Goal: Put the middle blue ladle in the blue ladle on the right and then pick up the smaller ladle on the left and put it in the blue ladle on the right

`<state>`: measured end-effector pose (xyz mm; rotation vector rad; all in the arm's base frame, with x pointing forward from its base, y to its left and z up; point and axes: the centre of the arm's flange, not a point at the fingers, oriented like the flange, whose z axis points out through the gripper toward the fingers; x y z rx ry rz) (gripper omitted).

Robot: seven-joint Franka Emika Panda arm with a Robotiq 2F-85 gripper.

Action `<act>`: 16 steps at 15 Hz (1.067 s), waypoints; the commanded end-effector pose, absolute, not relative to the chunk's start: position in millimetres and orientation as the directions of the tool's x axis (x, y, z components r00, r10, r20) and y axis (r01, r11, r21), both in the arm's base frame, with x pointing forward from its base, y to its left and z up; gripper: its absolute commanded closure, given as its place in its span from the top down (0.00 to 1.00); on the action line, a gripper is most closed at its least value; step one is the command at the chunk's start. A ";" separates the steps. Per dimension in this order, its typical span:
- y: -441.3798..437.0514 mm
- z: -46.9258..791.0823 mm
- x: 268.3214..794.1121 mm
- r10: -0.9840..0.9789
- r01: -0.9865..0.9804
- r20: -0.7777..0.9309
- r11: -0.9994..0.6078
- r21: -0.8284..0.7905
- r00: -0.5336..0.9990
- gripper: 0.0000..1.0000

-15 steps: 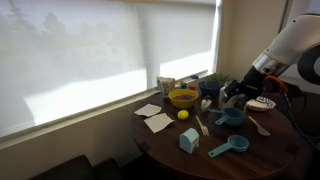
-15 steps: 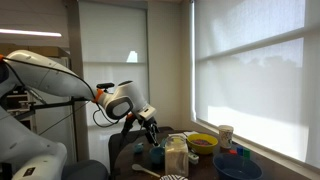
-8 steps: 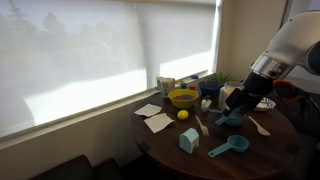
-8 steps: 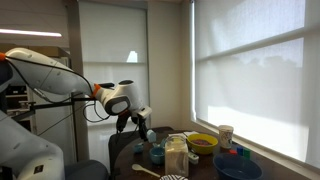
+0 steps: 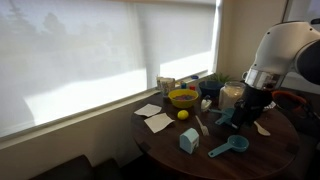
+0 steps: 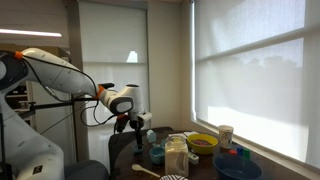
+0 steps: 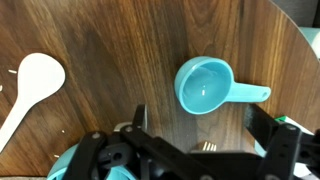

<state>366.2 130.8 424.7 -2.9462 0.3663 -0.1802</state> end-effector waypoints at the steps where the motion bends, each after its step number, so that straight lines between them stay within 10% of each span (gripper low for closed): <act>1: 134.5 415.1 377.8 -0.213 -0.205 0.071 -0.974 -0.099 0.975 1.00; 16: 128.6 410.2 377.5 -0.212 -0.207 0.067 -0.975 -0.085 0.975 0.00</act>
